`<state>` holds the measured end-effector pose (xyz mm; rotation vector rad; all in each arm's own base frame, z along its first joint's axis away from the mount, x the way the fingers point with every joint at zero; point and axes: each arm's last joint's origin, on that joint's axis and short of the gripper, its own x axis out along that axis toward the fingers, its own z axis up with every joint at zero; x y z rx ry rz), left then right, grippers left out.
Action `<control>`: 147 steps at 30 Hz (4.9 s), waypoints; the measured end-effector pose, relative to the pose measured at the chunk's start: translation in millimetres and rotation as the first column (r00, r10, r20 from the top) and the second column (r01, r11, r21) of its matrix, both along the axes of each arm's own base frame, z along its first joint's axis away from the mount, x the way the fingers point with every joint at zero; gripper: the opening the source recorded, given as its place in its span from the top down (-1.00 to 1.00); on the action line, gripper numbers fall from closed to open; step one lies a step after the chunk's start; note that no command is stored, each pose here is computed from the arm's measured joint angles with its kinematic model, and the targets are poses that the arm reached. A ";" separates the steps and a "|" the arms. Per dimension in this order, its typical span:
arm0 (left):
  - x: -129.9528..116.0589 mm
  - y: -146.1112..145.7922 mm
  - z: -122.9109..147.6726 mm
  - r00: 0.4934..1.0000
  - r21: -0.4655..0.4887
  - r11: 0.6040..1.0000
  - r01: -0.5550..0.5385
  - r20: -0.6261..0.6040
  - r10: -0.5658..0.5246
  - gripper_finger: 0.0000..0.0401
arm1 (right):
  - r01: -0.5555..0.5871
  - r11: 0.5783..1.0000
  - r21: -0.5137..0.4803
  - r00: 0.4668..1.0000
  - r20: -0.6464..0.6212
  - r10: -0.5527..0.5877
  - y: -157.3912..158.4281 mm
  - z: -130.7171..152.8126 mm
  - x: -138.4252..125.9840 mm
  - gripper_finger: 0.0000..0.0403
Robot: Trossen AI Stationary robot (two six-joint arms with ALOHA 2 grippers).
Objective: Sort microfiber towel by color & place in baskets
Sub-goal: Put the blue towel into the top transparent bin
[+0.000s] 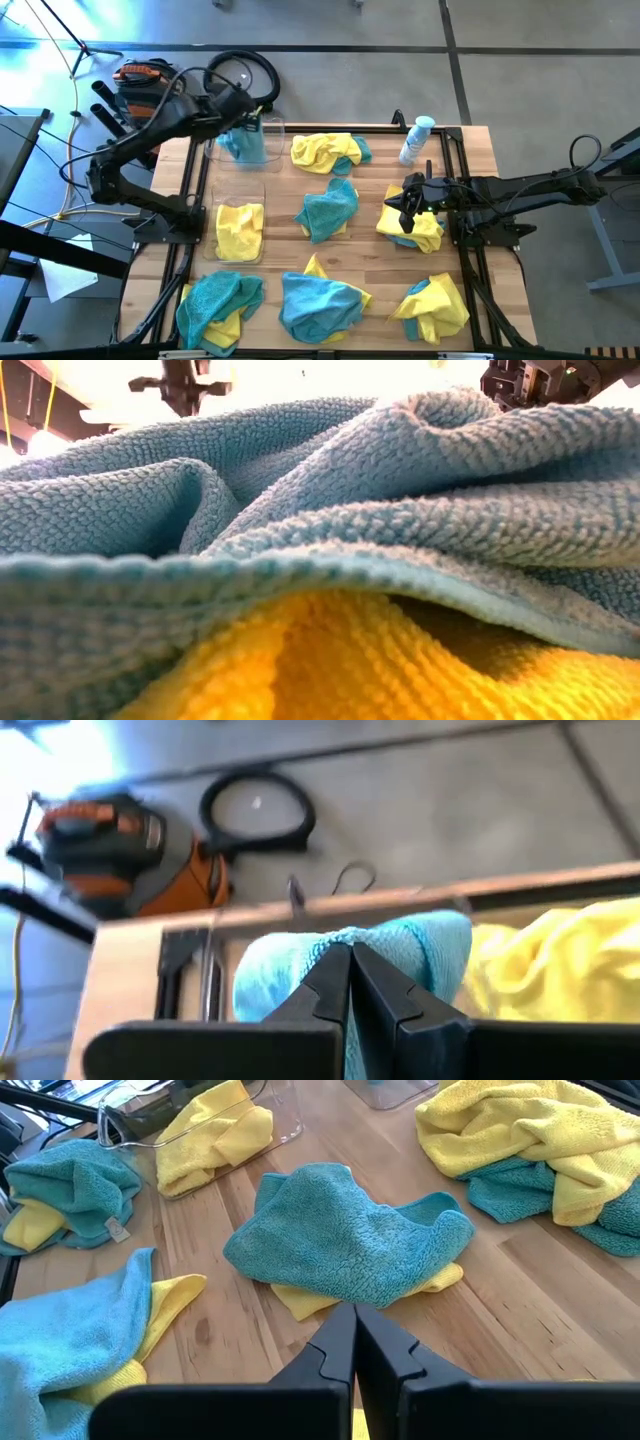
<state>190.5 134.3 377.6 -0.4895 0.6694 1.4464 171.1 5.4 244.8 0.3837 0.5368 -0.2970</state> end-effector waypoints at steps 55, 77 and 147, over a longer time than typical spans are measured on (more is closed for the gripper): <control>-3.3 109.7 -189.3 0.986 -0.472 0.878 0.078 0.169 0.003 0.45 | 0.230 0.972 0.036 0.971 0.055 -0.232 -5.0 1.8 -0.5 1.00; 25.6 10.6 -86.0 0.847 -0.098 0.890 0.445 0.369 -0.383 0.45 | 0.213 0.977 -0.004 0.977 0.028 -0.213 -5.2 0.1 -1.6 1.00; -35.5 -161.3 -116.8 0.046 0.346 0.124 0.930 0.226 -0.973 1.00 | -0.264 0.951 0.164 0.756 -0.577 0.309 168.2 29.1 165.0 0.90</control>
